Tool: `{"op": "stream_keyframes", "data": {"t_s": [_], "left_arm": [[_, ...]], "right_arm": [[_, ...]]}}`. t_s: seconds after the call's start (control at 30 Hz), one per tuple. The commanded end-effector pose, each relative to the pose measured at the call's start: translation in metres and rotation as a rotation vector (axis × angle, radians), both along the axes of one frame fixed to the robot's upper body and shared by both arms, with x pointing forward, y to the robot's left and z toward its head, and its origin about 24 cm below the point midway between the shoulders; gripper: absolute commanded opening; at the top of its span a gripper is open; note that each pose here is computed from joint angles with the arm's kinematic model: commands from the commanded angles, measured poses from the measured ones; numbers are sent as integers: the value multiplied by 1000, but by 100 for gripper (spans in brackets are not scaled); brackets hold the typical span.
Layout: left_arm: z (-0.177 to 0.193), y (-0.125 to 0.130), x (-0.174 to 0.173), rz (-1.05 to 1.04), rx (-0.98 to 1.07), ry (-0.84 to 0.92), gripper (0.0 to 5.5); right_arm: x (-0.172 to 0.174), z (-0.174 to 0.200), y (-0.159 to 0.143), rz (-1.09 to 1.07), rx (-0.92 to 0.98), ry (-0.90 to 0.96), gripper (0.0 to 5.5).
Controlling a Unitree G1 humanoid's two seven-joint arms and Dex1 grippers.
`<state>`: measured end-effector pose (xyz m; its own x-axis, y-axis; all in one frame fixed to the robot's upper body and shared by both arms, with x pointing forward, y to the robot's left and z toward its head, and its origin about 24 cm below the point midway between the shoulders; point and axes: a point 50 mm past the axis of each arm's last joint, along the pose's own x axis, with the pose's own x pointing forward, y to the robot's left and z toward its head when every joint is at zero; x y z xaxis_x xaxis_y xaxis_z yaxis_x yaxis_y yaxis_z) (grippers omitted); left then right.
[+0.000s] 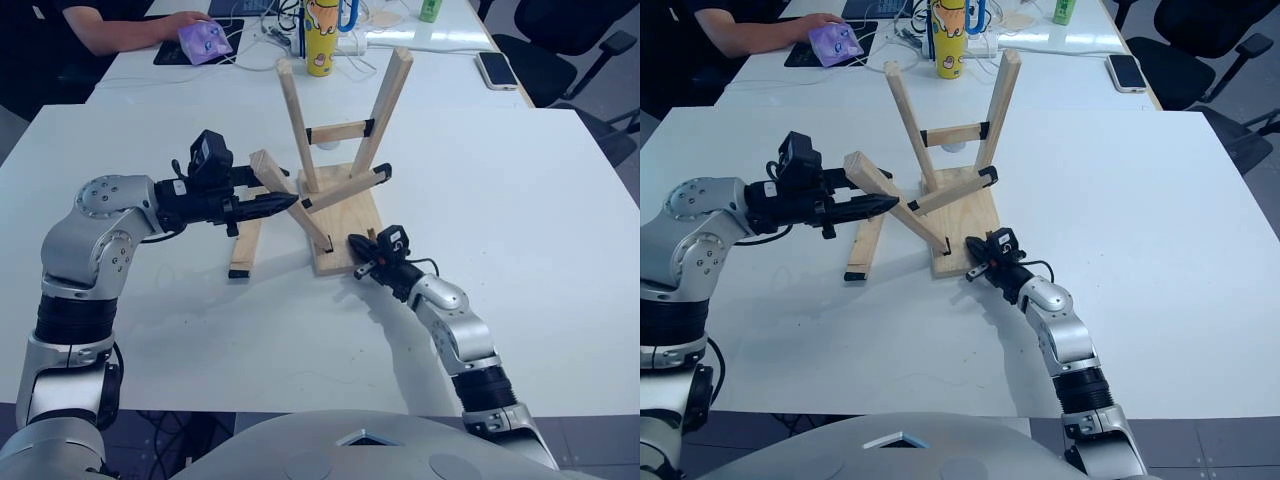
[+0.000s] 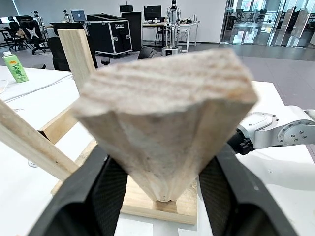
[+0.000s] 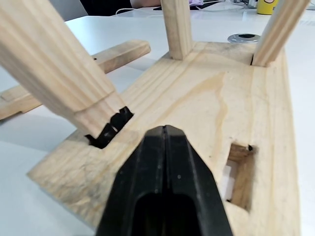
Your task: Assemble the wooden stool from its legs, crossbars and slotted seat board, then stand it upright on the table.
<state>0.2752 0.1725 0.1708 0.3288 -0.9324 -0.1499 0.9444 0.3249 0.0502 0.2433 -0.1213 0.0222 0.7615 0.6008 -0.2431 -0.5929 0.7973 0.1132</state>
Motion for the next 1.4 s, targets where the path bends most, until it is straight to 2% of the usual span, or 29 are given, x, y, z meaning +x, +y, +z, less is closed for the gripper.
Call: {"op": "stream_keyframes", "data": {"t_s": [0.03,0.17,0.3,0.57,0.83,1.07,1.1,1.27,1.4], "left_arm": [[-9,-2,0,-47,130,45,202],[-23,-17,-7,-121,185,76,202],[-42,-21,-4,-80,214,110,202],[-51,-31,15,-43,230,165,202],[-102,-20,-16,-97,380,290,202],[-74,-24,5,5,196,207,202],[-69,-23,9,24,175,183,239],[-47,-22,18,72,82,105,307],[-45,-13,7,76,87,110,364]], "right_arm": [[-16,-25,5,46,-54,145,0],[-19,-26,9,84,-85,143,0],[-20,-28,11,92,-101,146,0],[-16,-30,3,11,-112,137,0],[-13,-27,0,-32,-101,118,0],[-14,-31,-6,-50,-134,126,0],[-15,-33,-4,-37,-145,136,0],[-21,-37,3,-1,-147,152,0],[-22,-39,4,11,-164,152,0]]}}
